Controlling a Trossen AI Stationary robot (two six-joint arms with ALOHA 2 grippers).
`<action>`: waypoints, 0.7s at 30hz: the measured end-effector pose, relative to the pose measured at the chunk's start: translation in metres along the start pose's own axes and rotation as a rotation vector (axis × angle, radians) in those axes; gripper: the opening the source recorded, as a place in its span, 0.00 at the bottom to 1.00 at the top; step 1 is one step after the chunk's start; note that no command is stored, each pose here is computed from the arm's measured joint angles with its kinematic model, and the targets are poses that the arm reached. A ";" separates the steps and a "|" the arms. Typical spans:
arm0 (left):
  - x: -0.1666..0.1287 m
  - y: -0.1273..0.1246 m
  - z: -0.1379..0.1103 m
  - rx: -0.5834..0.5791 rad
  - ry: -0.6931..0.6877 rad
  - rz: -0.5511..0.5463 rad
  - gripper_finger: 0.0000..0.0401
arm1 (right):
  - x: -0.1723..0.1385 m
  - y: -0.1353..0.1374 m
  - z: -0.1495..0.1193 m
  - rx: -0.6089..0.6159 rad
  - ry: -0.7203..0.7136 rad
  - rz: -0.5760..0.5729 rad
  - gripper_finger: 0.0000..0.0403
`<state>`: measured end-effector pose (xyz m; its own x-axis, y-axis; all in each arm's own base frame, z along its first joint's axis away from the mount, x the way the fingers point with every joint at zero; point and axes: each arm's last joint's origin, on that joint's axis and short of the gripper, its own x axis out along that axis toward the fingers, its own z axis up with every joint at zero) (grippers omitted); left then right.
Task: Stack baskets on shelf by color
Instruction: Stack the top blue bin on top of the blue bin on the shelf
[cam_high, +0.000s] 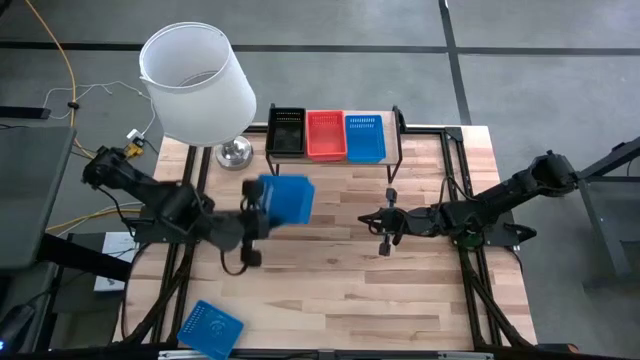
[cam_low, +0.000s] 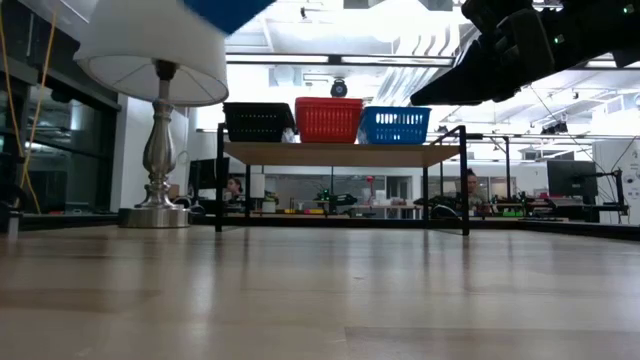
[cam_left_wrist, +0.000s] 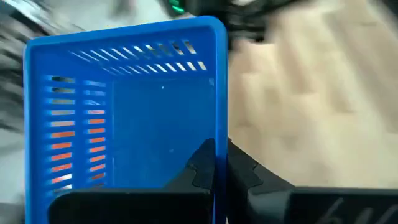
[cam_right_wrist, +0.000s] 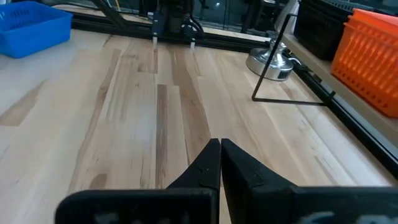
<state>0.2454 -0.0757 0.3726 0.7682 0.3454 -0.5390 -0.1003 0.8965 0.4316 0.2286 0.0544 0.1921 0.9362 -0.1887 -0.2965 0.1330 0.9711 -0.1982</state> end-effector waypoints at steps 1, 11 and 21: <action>0.002 0.007 0.004 0.038 -0.005 0.047 0.00 | 0.000 0.000 0.000 0.000 0.000 -0.002 0.00; 0.092 0.068 0.027 0.648 0.228 0.285 0.00 | 0.000 0.000 0.000 -0.038 0.000 -0.002 0.00; 0.178 0.127 0.024 1.237 0.456 0.347 0.00 | 0.000 0.000 0.000 -0.062 0.004 -0.004 0.00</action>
<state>0.3845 0.0931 0.3489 0.5203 0.7761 -0.3563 0.5685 -0.0035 0.8227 0.2285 0.0543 0.1918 0.9344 -0.1936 -0.2992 0.1166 0.9595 -0.2565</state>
